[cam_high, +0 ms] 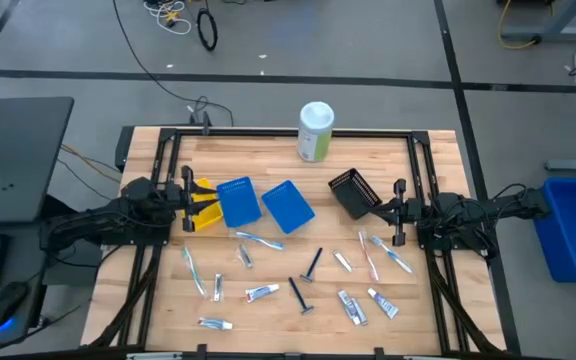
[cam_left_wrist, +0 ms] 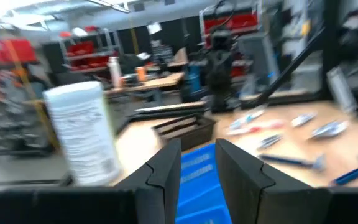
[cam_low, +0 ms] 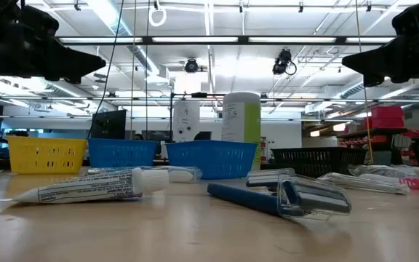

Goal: Pick & Place Travel size toiletries
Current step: Put the green toothbrush into the yellow bin, then put the bottom left silver nail cutter into the left blue bin

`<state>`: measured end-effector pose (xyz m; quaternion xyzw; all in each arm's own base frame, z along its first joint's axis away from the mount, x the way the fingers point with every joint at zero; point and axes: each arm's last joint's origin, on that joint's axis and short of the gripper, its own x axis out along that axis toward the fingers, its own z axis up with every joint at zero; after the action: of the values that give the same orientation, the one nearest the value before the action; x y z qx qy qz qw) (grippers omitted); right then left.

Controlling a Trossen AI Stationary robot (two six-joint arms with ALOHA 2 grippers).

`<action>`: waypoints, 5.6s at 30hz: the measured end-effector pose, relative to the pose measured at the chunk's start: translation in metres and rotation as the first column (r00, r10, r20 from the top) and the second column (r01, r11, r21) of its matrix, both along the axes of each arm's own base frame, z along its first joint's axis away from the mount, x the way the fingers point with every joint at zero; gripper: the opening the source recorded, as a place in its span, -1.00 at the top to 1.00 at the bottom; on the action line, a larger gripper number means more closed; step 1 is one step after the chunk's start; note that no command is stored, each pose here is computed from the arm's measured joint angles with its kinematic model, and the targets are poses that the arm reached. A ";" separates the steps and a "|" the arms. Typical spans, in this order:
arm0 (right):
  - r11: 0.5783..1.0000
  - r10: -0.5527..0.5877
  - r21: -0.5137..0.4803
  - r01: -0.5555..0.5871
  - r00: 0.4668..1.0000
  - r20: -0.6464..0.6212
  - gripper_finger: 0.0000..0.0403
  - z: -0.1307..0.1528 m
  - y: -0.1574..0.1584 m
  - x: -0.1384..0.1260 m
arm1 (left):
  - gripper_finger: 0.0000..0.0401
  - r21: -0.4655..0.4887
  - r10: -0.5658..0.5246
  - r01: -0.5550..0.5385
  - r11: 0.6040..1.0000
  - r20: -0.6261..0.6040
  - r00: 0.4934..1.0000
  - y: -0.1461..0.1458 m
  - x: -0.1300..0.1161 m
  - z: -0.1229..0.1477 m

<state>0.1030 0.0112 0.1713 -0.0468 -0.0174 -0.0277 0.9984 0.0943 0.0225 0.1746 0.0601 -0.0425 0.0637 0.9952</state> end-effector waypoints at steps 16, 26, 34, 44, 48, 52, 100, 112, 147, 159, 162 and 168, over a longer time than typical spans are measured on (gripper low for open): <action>0.986 0.147 0.079 -0.148 0.989 0.020 0.94 0.001 0.004 0.000 | 0.46 -0.164 -0.085 0.148 0.975 0.341 0.936 -0.004 -0.008 0.031; 0.931 -0.338 -0.009 0.366 0.867 0.366 0.94 0.040 -0.011 -0.012 | 0.46 -0.380 -0.119 0.240 0.893 0.316 0.941 -0.003 -0.001 0.035; 0.963 -0.263 0.034 0.269 0.896 0.357 0.94 0.037 -0.008 -0.009 | 0.46 -0.379 -0.143 0.207 0.902 0.191 0.971 0.003 0.022 0.066; 0.961 -0.259 -0.015 0.276 0.920 0.295 0.93 0.032 -0.008 -0.005 | 0.47 -0.443 -0.181 0.099 0.891 -0.148 0.972 0.000 0.048 0.108; 0.962 -0.257 -0.024 0.272 0.931 0.258 0.84 0.028 -0.007 -0.002 | 0.47 -0.447 -0.155 -0.019 0.894 -0.349 0.924 -0.011 0.053 0.116; 0.963 -0.255 -0.027 0.268 0.940 0.226 0.68 0.025 -0.007 0.000 | 0.47 -0.481 -0.153 -0.106 0.871 -0.469 0.870 -0.023 0.058 0.117; 0.914 -0.400 -0.006 0.405 0.905 0.144 0.31 0.018 -0.010 0.004 | 0.76 -0.081 0.013 0.480 0.873 -0.982 -0.189 -0.162 0.071 -0.041; 0.916 -0.399 0.010 0.402 0.906 0.142 0.40 0.017 -0.010 0.005 | 0.80 0.025 0.058 0.390 0.920 -0.996 -0.073 -0.167 0.090 0.008; 0.916 -0.399 0.011 0.401 0.906 0.142 0.53 0.018 -0.010 0.005 | 0.79 -0.233 0.477 -0.941 0.245 -0.816 0.326 -0.030 0.030 0.017; 0.916 -0.398 0.018 0.400 0.906 0.142 0.54 0.017 -0.010 0.005 | 0.70 -0.243 0.393 -0.930 0.275 -0.854 0.340 -0.022 0.036 0.005; 0.916 -0.399 0.018 0.400 0.906 0.142 0.56 0.017 -0.010 0.005 | 0.61 -0.229 0.402 -0.931 0.285 -0.853 0.333 -0.020 0.036 0.005; 0.916 -0.398 0.018 0.400 0.906 0.142 0.57 0.017 -0.010 0.005 | 0.40 -0.200 0.410 -0.930 0.308 -0.854 0.319 -0.018 0.036 0.006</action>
<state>0.1075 0.0012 0.1888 -0.0532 -0.0792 -0.2343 0.9675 0.1303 0.0048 0.1802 -0.2765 0.3751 0.4997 0.7302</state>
